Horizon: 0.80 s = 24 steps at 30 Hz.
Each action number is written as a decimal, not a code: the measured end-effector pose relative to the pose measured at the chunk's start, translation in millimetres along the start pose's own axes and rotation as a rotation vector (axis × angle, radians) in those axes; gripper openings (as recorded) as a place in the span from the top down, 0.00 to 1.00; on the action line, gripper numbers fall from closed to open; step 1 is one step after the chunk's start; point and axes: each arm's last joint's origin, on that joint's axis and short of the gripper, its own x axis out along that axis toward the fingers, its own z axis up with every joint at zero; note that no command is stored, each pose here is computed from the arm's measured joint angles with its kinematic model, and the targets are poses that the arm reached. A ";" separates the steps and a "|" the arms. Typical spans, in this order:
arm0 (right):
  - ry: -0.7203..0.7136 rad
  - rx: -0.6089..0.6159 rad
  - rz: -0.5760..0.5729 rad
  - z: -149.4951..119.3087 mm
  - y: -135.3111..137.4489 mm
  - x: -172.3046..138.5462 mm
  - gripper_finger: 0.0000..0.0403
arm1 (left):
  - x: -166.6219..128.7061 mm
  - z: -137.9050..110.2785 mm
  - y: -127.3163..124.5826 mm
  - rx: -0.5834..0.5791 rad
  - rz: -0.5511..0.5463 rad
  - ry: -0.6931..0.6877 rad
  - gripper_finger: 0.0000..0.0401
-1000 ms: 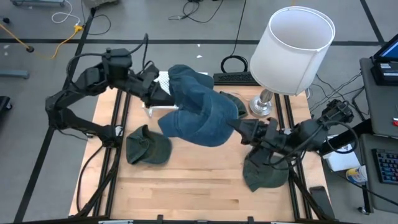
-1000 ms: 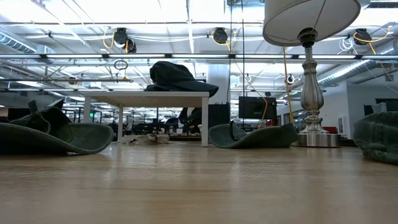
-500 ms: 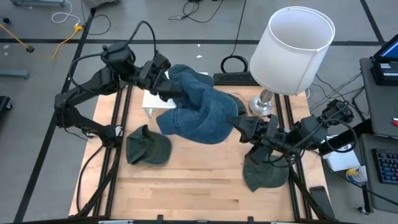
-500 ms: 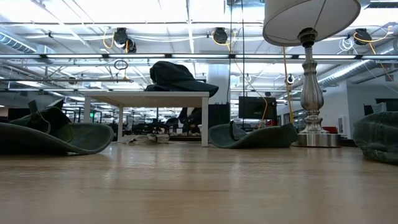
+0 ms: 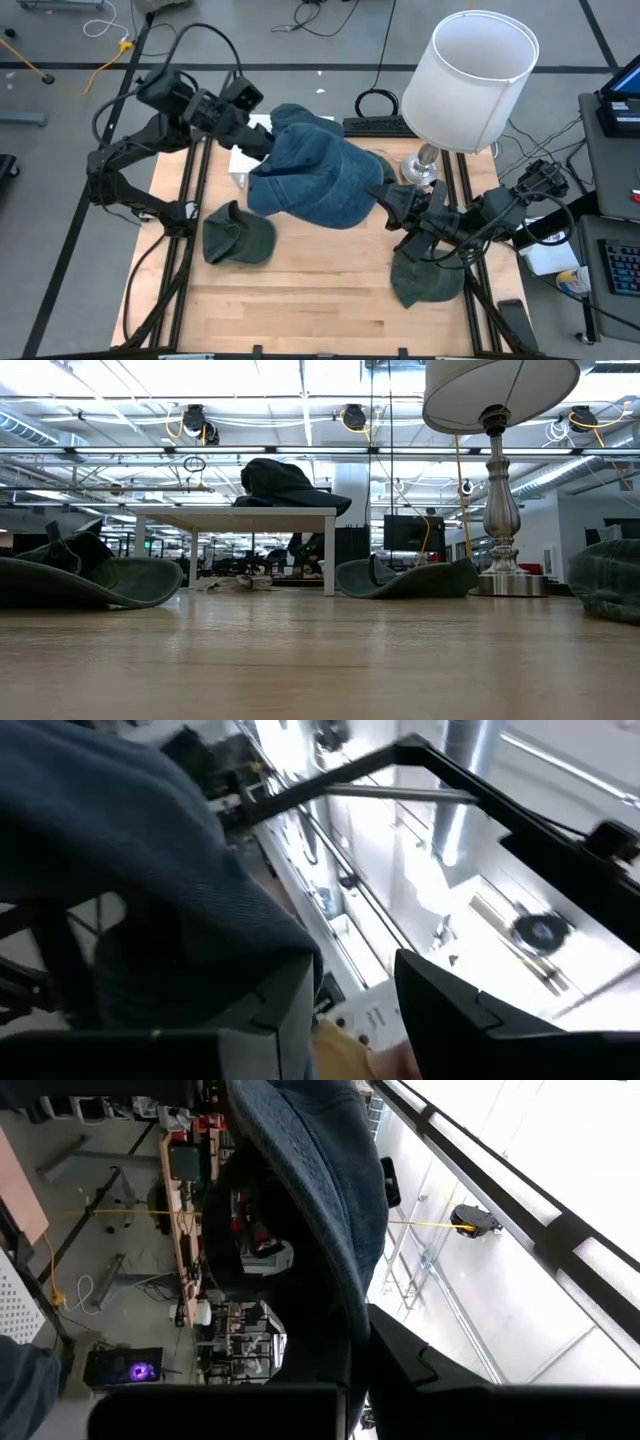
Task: Pick & Place hat
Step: Stack the blue cap on the blue cap on the shelf
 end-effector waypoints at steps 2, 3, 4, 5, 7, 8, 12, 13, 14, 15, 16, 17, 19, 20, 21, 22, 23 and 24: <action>0.000 0.001 -0.001 -0.1 -0.2 0.0 0.99 | 0.2 0.0 -2.6 0.015 -0.022 0.007 0.65; 0.001 0.004 -0.004 -0.2 -0.5 0.0 0.99 | 0.1 -0.1 -3.3 0.016 -0.027 0.010 0.65; 0.003 0.009 -0.008 -0.4 -1.1 0.0 0.99 | 0.1 -0.3 -3.5 0.013 -0.028 0.016 0.65; 0.005 0.018 -0.014 -0.7 -1.9 0.0 0.99 | 0.0 -0.8 -3.6 0.009 -0.027 0.029 0.65; 0.010 0.043 -0.035 -1.7 -4.6 -0.1 0.99 | 0.0 -1.6 -3.4 -0.007 -0.025 0.060 0.64; 0.013 0.058 -0.047 -2.3 -6.1 -0.2 0.99 | 0.2 -2.2 -3.3 -0.014 -0.025 0.075 0.64; 0.038 0.118 -0.106 -6.3 -14.0 -0.8 0.99 | 1.0 -4.3 -3.7 -0.025 -0.026 0.110 0.63; 0.040 0.126 -0.122 -7.2 -15.8 -1.0 0.99 | 1.0 -4.3 -3.2 -0.036 -0.022 0.110 0.63; 0.033 0.131 -0.138 -7.9 -17.4 -1.3 0.99 | 1.0 -4.2 -2.4 -0.049 -0.016 0.108 0.64; 0.019 0.130 -0.152 -8.1 -18.6 -1.6 0.99 | 1.0 -4.1 -1.3 -0.061 -0.008 0.107 0.64; 0.008 0.131 -0.162 -8.0 -19.2 -1.7 0.99 | 1.0 -4.1 -0.1 -0.071 0.000 0.104 0.65; 0.006 0.136 -0.169 -8.1 -19.9 -1.8 0.99 | 1.0 -4.0 1.1 -0.076 0.009 0.102 0.66; 0.005 0.141 -0.172 -7.9 -20.2 -2.2 0.99 | 1.0 -3.6 4.6 -0.078 0.032 0.080 0.67; 0.004 0.142 -0.173 -7.5 -20.4 -2.7 0.99 | 0.8 -3.0 6.2 -0.072 0.043 0.064 0.67; 0.003 0.148 -0.177 -7.1 -21.2 -3.8 0.99 | -0.1 -1.9 8.0 -0.069 0.057 0.047 0.68; 0.004 0.165 -0.189 -7.3 -22.9 -4.8 0.99 | -1.2 -0.5 9.6 -0.065 0.069 0.031 0.68; 0.008 0.189 -0.207 -7.9 -24.9 -5.8 0.99 | -2.3 0.7 10.9 -0.062 0.080 0.015 0.68; 0.012 0.219 -0.228 -8.8 -27.6 -7.2 0.99 | -3.5 1.9 12.2 -0.062 0.091 0.000 0.68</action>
